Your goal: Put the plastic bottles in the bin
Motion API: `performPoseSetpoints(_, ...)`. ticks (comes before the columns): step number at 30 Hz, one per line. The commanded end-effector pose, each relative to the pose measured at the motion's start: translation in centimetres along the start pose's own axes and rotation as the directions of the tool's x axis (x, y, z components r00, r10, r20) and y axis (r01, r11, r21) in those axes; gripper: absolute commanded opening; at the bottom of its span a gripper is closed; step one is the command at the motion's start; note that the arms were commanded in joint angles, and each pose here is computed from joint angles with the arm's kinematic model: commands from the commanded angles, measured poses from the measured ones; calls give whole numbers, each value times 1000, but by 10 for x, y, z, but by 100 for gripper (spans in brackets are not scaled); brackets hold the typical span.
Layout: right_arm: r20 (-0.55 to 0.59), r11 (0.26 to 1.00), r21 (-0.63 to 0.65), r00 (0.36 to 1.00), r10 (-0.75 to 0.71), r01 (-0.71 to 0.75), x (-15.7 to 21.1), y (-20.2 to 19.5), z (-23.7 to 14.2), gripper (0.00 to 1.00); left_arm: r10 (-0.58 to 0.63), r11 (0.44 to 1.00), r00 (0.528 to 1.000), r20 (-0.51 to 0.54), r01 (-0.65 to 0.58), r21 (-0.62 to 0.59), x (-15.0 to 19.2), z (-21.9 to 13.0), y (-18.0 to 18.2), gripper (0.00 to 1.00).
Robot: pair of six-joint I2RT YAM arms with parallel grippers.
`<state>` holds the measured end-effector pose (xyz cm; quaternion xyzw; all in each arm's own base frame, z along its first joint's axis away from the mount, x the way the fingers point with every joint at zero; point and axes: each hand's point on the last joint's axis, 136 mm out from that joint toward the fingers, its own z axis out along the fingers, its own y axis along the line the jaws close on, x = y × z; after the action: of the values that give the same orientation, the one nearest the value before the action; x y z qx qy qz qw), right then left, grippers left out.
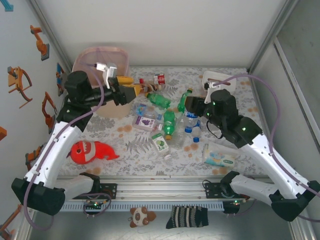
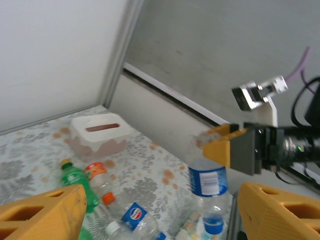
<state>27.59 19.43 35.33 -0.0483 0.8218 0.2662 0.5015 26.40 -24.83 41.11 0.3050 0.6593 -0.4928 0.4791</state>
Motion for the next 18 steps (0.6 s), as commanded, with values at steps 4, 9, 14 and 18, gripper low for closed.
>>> performPoseSetpoints(4, 188, 953, -282, 981, -58, 110, -56, 64, -33, 49, 133, 971, 991, 25, -135, 196, -7, 19, -55, 82)
performPoseSetpoints(9, 269, 889, -421, 961, -66, 179, -72, 93, -53, 48, 161, 942, 987, 23, -161, 294, -4, 35, -80, 85)
performPoseSetpoints(14, 336, 820, -517, 939, -70, 246, -83, 116, -69, 47, 164, 921, 986, -1, -153, 358, 2, 52, -96, 86)
performPoseSetpoints(18, 371, 758, -586, 927, -62, 285, -88, 132, -81, 47, 164, 906, 986, -15, -145, 397, 5, 60, -106, 87)
